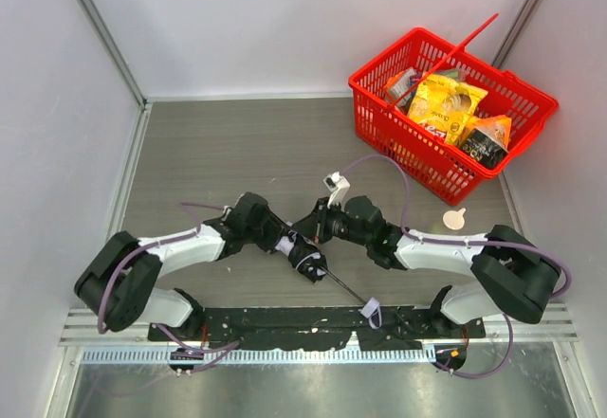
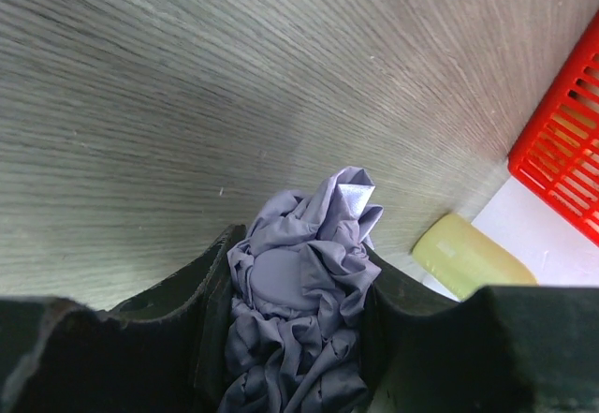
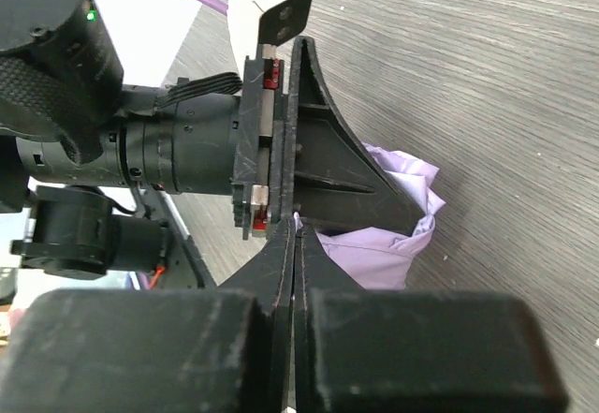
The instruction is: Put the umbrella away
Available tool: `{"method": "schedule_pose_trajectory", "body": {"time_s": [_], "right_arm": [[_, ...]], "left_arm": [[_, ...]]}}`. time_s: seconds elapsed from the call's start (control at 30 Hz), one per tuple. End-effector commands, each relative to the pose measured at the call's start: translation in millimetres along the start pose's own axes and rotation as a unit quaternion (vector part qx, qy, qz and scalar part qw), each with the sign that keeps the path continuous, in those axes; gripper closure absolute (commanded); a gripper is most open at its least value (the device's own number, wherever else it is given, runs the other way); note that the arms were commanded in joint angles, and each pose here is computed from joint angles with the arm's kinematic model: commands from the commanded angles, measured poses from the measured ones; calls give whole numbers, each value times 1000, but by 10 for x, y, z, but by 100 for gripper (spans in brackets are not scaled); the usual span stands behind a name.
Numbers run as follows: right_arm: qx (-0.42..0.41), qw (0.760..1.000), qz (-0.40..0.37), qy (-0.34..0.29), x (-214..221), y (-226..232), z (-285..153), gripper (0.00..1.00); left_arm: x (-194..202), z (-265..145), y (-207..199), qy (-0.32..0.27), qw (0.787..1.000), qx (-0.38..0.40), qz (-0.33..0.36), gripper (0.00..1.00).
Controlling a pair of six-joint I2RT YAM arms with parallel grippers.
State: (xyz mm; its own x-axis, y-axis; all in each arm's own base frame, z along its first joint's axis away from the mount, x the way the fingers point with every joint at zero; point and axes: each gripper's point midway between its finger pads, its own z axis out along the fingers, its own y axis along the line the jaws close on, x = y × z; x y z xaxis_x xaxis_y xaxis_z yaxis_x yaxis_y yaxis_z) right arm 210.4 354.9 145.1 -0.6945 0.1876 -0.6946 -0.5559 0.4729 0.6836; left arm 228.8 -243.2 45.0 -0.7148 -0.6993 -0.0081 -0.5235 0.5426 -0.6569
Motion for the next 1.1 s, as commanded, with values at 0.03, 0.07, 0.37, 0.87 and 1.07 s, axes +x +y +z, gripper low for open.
{"method": "schedule_pose_trajectory", "body": {"time_s": [0.03,0.07,0.37,0.87,1.07], "right_arm": [[-190,956,-42,-220,-1257,1426,-393,99],[-198,953,-26,-230,-1278,1433,-410,99],[-216,965,-29,-149,-642,1427,-234,99],[-108,978,-177,14,438,801,148,99],[-45,973,-219,48,920,221,133,99]], "left_arm": [[-155,273,684,-66,991,-119,4,100],[-154,298,722,-72,989,-126,7,100],[-159,438,734,-77,988,-135,-2,100],[-120,545,700,-63,987,-145,1,100],[-76,529,744,-49,988,-148,2,100]]}}
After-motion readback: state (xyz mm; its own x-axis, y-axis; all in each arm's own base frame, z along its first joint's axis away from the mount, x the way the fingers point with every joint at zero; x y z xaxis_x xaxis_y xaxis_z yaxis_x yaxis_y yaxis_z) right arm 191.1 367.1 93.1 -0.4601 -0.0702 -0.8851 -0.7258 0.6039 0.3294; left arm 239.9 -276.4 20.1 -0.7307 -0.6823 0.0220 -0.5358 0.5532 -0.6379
